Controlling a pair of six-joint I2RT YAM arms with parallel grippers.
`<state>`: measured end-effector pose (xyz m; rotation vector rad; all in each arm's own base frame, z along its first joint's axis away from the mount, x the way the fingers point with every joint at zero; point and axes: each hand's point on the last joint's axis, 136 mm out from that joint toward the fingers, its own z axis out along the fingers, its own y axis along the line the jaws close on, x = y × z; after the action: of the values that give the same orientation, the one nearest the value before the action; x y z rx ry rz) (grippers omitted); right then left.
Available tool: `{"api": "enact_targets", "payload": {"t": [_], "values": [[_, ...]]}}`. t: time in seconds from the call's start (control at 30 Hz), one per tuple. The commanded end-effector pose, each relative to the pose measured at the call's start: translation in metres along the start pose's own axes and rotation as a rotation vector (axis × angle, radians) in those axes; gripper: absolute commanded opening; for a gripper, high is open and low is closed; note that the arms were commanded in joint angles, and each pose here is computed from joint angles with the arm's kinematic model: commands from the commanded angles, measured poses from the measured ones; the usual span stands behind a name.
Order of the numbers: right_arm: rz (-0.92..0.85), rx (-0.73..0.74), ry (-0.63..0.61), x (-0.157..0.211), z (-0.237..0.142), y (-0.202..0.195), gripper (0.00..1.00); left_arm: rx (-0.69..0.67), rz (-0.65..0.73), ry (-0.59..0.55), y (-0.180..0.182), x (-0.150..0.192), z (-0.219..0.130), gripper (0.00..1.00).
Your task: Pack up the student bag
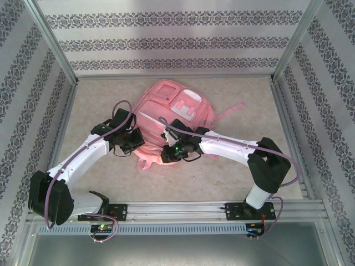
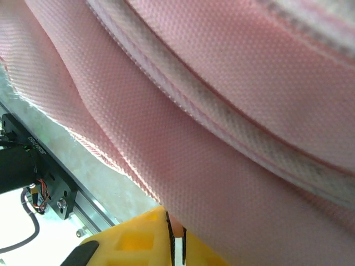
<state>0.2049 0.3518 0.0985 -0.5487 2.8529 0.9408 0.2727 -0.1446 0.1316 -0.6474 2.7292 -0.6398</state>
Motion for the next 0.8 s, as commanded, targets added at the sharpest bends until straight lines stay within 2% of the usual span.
{"api": "enact_targets", "payload": {"t": [0.0, 0.17, 0.27, 0.77], "values": [[-0.038, -0.018, -0.046, -0.011, -0.016, 0.012, 0.12, 0.051, 0.021, -0.034, -0.014, -0.009, 0.001, 0.0], [-0.039, -0.012, -0.038, -0.007, -0.022, 0.01, 0.07, 0.043, 0.028, -0.045, -0.014, -0.011, -0.002, 0.0], [-0.032, -0.02, -0.027, -0.005, -0.024, 0.008, 0.0, 0.035, 0.036, -0.065, -0.015, -0.016, -0.007, 0.0], [0.063, -0.095, -0.002, 0.004, -0.016, -0.015, 0.0, 0.03, 0.057, -0.107, -0.017, -0.021, -0.021, 0.0]]}}
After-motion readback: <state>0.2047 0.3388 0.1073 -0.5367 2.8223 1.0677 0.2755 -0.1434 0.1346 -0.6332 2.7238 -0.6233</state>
